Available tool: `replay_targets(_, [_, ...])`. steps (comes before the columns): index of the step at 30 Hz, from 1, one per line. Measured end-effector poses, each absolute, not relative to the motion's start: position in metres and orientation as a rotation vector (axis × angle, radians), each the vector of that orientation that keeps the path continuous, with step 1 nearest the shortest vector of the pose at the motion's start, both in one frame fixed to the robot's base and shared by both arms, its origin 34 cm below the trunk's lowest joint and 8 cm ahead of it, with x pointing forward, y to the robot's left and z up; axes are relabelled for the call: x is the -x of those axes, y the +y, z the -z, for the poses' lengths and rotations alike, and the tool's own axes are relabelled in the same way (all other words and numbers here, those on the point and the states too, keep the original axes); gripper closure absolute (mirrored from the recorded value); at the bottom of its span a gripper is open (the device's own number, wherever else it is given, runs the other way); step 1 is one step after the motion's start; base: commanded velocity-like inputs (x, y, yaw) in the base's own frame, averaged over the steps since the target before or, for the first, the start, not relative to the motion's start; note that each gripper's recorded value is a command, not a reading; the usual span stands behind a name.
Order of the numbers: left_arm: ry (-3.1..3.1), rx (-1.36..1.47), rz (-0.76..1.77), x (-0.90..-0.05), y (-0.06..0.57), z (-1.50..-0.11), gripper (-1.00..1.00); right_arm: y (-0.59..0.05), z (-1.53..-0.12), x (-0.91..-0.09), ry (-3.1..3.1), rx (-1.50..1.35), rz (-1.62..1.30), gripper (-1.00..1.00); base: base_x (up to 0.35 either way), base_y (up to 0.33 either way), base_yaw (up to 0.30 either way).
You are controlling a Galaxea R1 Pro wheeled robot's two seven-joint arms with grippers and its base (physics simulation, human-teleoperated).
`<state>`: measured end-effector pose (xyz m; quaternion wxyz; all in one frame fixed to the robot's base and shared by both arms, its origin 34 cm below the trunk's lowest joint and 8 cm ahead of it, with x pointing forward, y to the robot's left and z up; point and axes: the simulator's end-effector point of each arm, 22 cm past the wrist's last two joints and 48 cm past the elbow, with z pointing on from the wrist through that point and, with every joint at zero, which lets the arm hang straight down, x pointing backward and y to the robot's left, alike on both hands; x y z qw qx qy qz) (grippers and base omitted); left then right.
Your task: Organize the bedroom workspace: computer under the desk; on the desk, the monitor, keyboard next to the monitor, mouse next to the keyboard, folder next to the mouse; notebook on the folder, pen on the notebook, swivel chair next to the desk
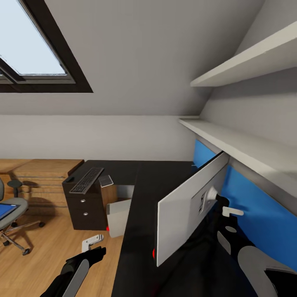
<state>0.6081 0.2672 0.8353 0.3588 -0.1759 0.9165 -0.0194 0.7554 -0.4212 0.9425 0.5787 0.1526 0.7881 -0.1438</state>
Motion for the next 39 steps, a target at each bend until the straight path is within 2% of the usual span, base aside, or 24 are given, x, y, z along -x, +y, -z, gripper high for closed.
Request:
replay_targets(10, [2.364,0.454,0.050,-0.6082,0.2673,-0.8353,-1.00,-0.4199,-0.9424,-0.7560,1.844,-0.352,0.332,1.00,0.000,-0.014,0.000])
replay_targets(11, [2.364,0.454,0.050,-0.6082,0.2672,-0.8353,-1.00,-0.4196,-0.9425,-0.7560,1.844,-0.352,0.334,-1.00,0.000,0.000,0.000])
replay_targets(39, [2.363,0.454,0.051,-0.6081,0.2674,-0.8356,-1.00,-0.4284,-0.9453,-0.7531,1.831,-0.389,0.360,-1.00,0.000,0.000,0.000])
